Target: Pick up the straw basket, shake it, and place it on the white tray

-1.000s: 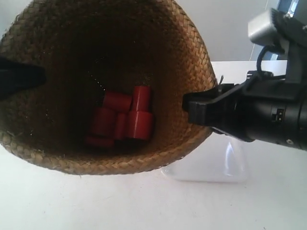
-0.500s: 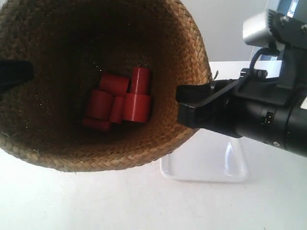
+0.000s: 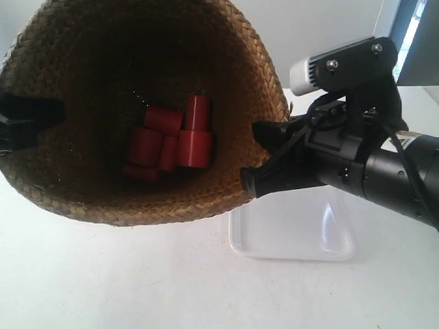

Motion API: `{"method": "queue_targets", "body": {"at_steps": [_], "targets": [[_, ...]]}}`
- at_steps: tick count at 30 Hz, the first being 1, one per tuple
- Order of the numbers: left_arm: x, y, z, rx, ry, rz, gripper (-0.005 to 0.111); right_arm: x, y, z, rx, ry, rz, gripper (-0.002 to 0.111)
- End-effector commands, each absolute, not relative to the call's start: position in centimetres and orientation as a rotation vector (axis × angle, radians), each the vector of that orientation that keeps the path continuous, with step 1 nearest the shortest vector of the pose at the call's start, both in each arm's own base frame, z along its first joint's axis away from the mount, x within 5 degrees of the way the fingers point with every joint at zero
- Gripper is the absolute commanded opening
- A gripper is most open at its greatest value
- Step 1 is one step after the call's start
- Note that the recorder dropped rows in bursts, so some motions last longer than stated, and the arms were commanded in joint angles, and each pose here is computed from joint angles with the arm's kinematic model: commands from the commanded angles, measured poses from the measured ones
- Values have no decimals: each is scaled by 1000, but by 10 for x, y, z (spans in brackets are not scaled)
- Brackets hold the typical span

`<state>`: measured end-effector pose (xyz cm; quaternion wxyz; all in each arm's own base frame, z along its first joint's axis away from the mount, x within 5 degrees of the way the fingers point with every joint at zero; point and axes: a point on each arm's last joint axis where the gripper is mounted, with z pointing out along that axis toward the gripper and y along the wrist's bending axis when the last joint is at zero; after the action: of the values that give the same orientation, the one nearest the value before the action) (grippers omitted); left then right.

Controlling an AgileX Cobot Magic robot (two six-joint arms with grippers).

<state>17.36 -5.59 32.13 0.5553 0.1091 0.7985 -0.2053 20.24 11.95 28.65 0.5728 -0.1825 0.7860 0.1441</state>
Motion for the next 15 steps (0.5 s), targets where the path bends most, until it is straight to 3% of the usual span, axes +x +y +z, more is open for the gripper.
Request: {"method": "queue_targets", "body": {"at_steps": [1,15], "targets": [[172,-59,325,353,1842,-446,0,213,100,293,-363,1770,203,0],[184,-90,314,427,1824,-413,0,202,101,293,-457,1828,258,0]]}}
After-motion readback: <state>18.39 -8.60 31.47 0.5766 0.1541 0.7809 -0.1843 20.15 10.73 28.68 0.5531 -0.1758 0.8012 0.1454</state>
